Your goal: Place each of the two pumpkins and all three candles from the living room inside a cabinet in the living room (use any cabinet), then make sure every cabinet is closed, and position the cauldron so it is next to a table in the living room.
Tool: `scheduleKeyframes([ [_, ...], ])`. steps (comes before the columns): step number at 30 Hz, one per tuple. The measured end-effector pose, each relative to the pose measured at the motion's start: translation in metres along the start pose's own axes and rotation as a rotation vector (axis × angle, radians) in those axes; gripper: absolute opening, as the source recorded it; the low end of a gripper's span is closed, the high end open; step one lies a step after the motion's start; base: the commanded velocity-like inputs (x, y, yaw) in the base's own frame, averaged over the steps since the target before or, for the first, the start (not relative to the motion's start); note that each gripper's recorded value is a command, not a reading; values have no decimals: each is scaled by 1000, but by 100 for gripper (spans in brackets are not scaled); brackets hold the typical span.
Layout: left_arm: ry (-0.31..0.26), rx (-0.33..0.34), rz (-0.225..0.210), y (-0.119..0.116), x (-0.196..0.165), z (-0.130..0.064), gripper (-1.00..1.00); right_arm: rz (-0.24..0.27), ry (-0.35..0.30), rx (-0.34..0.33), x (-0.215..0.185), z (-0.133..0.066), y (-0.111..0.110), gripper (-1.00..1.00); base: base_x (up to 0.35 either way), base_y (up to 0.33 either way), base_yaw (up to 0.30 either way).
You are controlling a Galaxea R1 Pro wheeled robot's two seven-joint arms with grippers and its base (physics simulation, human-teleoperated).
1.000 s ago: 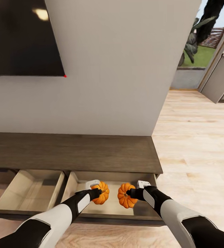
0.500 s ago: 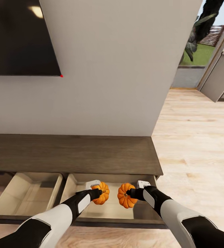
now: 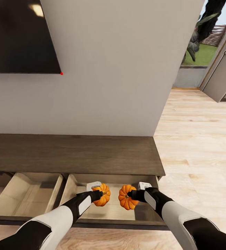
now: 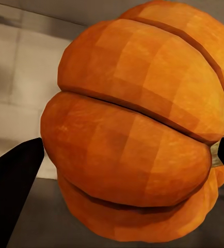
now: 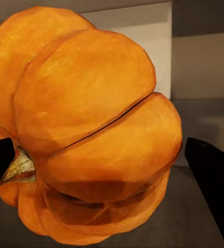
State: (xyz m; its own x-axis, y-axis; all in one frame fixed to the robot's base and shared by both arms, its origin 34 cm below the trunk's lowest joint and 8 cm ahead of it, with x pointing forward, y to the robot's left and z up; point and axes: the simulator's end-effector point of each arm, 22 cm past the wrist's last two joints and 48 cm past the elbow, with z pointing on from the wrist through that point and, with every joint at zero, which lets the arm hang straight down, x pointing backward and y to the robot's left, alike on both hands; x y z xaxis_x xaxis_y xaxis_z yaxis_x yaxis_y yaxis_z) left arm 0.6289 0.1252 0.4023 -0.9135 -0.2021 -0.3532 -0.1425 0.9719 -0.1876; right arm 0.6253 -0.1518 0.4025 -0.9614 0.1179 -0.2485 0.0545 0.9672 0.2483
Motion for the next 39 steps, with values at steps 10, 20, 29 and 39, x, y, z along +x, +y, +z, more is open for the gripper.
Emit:
scheduleKeyframes([
  [10, 6, -1, -2, 5, 13, 19, -100, 3, 6, 1, 10, 20, -6, -100, 0, 0, 85],
  [20, 17, -3, -3, 11, 28, 40, -100, 5, 16, 2, 23, 42, -13, -100, 0, 0, 47],
  [29, 18, -3, -2, 13, 35, 51, -100, 7, 17, 2, 29, 54, -16, -100, 0, 0, 0],
  [39, 64, -4, 0, 14, 47, 54, -100, 8, 28, 0, 34, 58, -17, -100, 0, 0, 0],
])
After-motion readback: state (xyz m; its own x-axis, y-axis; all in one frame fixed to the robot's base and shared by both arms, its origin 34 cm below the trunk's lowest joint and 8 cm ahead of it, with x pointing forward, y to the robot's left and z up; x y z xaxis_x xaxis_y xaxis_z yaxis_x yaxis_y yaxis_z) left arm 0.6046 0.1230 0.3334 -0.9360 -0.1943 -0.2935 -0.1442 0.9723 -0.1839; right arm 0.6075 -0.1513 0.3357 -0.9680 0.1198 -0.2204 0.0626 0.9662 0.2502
